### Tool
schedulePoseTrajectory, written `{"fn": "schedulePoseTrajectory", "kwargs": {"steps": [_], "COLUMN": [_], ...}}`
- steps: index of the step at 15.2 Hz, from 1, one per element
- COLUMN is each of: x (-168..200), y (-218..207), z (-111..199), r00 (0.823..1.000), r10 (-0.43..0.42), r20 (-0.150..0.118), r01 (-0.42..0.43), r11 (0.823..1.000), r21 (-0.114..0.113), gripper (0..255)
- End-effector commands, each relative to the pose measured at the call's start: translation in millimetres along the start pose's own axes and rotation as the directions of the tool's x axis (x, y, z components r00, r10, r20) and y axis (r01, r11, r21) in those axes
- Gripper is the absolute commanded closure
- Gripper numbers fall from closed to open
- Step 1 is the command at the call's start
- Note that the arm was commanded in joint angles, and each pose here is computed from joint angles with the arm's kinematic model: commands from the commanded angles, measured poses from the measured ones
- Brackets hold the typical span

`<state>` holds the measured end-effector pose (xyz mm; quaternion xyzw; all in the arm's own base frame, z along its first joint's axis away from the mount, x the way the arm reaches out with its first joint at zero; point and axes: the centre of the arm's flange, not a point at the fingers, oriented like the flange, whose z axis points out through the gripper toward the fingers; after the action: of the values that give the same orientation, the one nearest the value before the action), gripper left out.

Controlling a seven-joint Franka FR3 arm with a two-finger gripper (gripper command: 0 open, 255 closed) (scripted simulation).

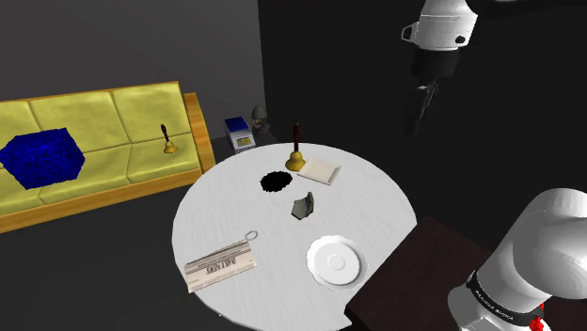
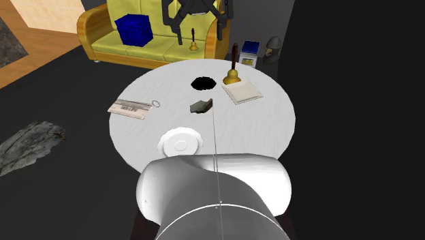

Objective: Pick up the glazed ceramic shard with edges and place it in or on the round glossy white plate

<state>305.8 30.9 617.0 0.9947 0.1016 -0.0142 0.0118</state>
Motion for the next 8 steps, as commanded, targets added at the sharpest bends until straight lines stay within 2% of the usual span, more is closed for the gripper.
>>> {"fn": "schedulePoseTrajectory", "kwargs": {"steps": [1,8], "x": [0.0,58.1], "y": [0.0,3.0], "z": [0.0,71.1], "r00": [1.000,0.992], "r10": [0.000,0.128], "r20": [0.000,-0.003], "r01": [0.000,-0.128], "r11": [1.000,0.991], "r21": [0.000,0.022], "gripper": [0,0]}}
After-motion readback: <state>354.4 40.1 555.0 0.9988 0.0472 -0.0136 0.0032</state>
